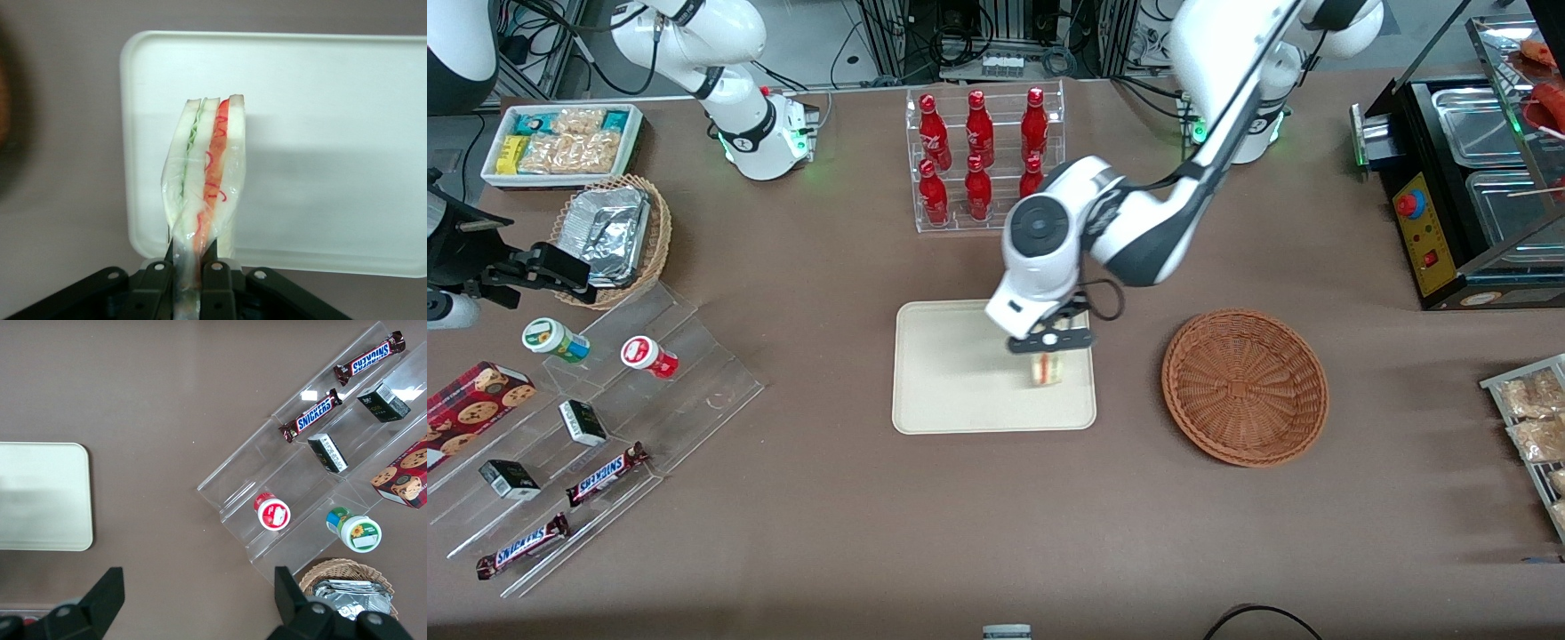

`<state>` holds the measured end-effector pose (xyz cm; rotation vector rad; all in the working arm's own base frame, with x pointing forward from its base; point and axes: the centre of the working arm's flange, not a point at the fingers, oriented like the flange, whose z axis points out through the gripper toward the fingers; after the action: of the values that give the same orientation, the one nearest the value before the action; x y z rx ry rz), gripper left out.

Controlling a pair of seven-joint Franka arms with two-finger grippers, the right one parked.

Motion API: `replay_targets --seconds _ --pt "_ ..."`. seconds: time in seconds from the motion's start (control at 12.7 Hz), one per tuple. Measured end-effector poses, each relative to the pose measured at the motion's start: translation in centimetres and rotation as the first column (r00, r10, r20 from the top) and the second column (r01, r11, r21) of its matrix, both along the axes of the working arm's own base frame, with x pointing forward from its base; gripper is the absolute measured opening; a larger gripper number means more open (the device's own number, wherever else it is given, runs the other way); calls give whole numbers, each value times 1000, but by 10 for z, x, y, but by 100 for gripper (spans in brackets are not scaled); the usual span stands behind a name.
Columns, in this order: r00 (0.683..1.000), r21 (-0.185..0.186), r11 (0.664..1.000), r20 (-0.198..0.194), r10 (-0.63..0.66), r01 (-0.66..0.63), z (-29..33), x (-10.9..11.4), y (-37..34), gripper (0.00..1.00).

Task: Place sandwich from basket to tray
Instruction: 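Lift the sandwich and carry it over the cream tray, then lower the sandwich onto the tray and open the left gripper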

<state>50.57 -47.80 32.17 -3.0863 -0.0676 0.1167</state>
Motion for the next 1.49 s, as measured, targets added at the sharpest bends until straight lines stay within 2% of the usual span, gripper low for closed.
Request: replay_targets --seconds 0.31,0.55,0.79,0.94,1.18,1.26,1.34,1.42,1.49 --pt "999 -31 999 26 -38 38 -33 -14 -41 14" --pt "999 -25 999 31 -34 35 -52 -18 -49 14" --pt "999 -3 1000 50 6 -6 -71 -19 -51 14" --pt "998 -8 1000 54 8 -8 -73 -18 -51 14" --pt "998 -17 1000 61 9 -8 -74 -17 -52 24" --pt "998 -20 1000 64 11 -10 -72 -16 -53 31" --pt "996 -32 999 81 20 -18 -57 -10 -54 50" --pt "996 -22 999 81 32 -31 -42 -6 -50 61" --pt "996 8 998 65 58 -58 -13 1 -38 70"
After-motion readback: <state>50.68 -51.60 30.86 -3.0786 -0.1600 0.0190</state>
